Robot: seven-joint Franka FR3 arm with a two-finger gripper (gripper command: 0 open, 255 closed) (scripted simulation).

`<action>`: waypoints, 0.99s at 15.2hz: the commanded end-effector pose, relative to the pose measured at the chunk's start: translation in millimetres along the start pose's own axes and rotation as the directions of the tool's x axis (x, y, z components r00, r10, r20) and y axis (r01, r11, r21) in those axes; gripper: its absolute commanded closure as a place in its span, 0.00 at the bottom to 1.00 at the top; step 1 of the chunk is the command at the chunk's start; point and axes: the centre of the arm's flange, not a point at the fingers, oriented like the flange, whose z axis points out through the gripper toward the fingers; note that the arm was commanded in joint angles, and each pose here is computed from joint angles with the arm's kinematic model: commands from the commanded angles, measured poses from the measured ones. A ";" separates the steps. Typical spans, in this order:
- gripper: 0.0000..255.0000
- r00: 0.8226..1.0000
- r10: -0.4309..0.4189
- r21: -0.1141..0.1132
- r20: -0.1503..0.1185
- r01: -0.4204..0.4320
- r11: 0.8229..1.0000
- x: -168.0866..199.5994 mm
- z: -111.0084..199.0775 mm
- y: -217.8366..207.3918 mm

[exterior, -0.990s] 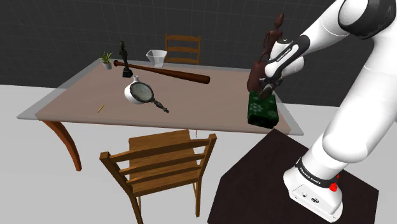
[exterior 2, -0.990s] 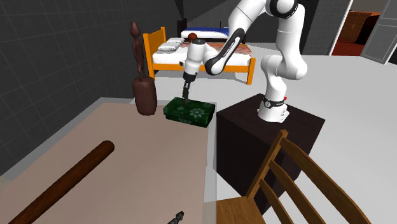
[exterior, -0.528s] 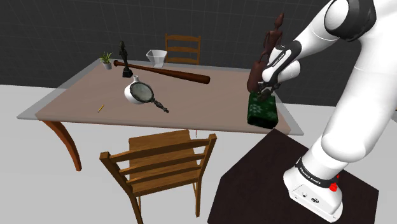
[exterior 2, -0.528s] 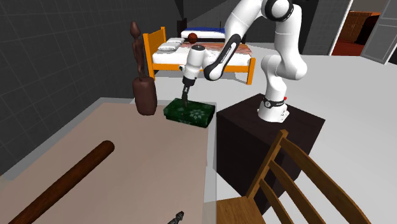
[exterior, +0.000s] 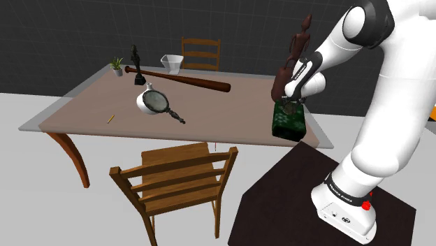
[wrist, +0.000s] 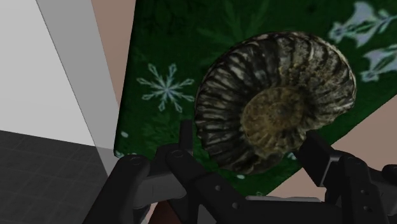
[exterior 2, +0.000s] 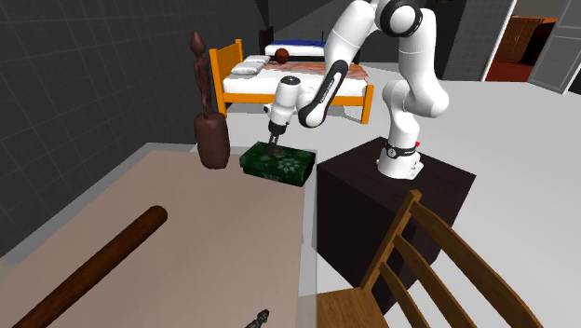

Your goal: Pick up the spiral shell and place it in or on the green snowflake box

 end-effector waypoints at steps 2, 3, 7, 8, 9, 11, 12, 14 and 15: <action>1.00 1.000 0.000 -0.002 0.008 0.000 1.000 -1.6 1.1 -0.4; 1.00 1.000 0.000 -0.002 0.008 0.000 1.000 -1.6 1.1 -0.4; 0.00 1.000 0.000 -0.002 0.008 0.000 1.000 -1.6 1.1 -0.4; 0.00 1.000 0.000 -0.002 0.008 0.000 1.000 -1.6 1.1 -0.4; 0.00 1.000 0.000 -0.002 0.008 0.000 1.000 -1.6 1.1 -0.4; 0.00 1.000 0.000 -0.002 0.008 0.000 1.000 -1.6 1.1 -0.4; 0.00 1.000 0.000 -0.002 0.008 0.000 1.000 -1.5 -12.1 -0.4; 0.00 1.000 0.000 -0.002 0.008 0.000 1.000 -1.3 -38.5 -0.5; 0.00 1.000 0.000 -0.002 0.008 0.000 1.000 -1.2 -48.9 -0.5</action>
